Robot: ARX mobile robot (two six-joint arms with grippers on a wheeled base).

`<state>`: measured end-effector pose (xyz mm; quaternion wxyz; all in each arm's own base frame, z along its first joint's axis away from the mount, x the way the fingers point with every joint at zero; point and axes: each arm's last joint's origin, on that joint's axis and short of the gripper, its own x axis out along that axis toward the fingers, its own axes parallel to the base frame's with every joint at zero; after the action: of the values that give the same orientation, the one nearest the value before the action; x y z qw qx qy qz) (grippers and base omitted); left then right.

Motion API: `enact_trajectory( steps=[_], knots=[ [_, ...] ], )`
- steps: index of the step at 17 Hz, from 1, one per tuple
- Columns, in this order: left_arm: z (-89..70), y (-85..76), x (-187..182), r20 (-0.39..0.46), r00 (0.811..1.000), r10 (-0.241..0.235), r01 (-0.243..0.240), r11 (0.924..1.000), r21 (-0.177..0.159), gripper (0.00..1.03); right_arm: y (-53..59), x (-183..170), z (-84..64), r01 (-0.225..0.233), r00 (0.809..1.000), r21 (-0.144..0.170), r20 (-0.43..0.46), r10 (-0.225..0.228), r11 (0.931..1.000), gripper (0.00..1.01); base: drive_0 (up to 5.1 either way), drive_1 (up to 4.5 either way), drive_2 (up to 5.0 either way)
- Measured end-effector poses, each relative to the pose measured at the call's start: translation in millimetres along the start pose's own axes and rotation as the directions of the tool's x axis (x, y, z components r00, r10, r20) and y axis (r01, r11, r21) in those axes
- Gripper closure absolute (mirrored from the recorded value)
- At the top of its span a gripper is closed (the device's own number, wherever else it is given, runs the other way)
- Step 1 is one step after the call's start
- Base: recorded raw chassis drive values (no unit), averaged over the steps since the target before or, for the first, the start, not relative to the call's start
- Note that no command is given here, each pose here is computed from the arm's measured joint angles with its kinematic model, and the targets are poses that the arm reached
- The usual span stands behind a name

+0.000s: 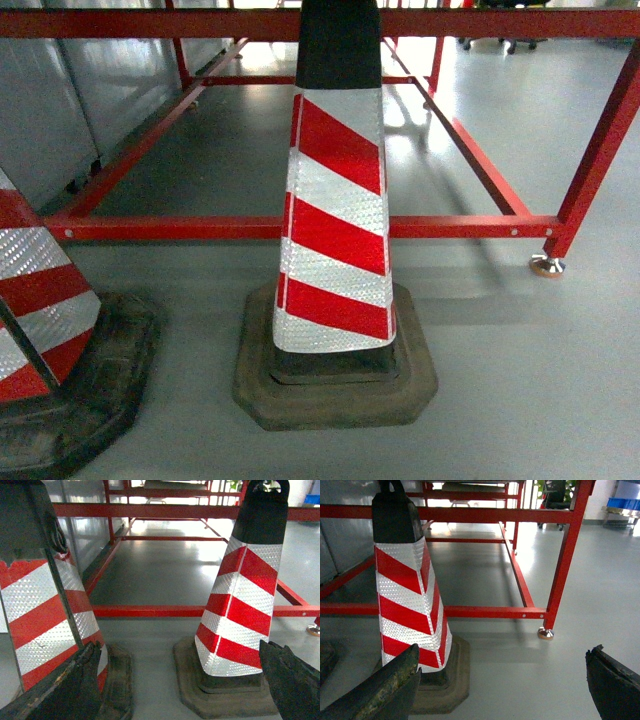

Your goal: Place box next to blue box on left shelf

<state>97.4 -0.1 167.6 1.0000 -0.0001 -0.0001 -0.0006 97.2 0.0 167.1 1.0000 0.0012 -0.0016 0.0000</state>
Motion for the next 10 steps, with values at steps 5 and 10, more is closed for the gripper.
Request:
enact_trajectory(
  steps=[5,10],
  knots=[
    [0.0,0.0,0.0,0.000,1.000,0.000,0.000,1.0000,0.000,0.05,0.0,0.0,0.0,0.000,1.000,0.000,0.000,0.000,1.0000,0.03,0.0,0.00,0.0],
    [0.0,0.0,0.0,0.000,1.000,0.000,0.000,1.0000,0.000,0.05,0.0,0.0,0.0,0.000,1.000,0.000,0.000,0.000,1.0000,0.03,0.0,0.00,0.0]
  ],
)
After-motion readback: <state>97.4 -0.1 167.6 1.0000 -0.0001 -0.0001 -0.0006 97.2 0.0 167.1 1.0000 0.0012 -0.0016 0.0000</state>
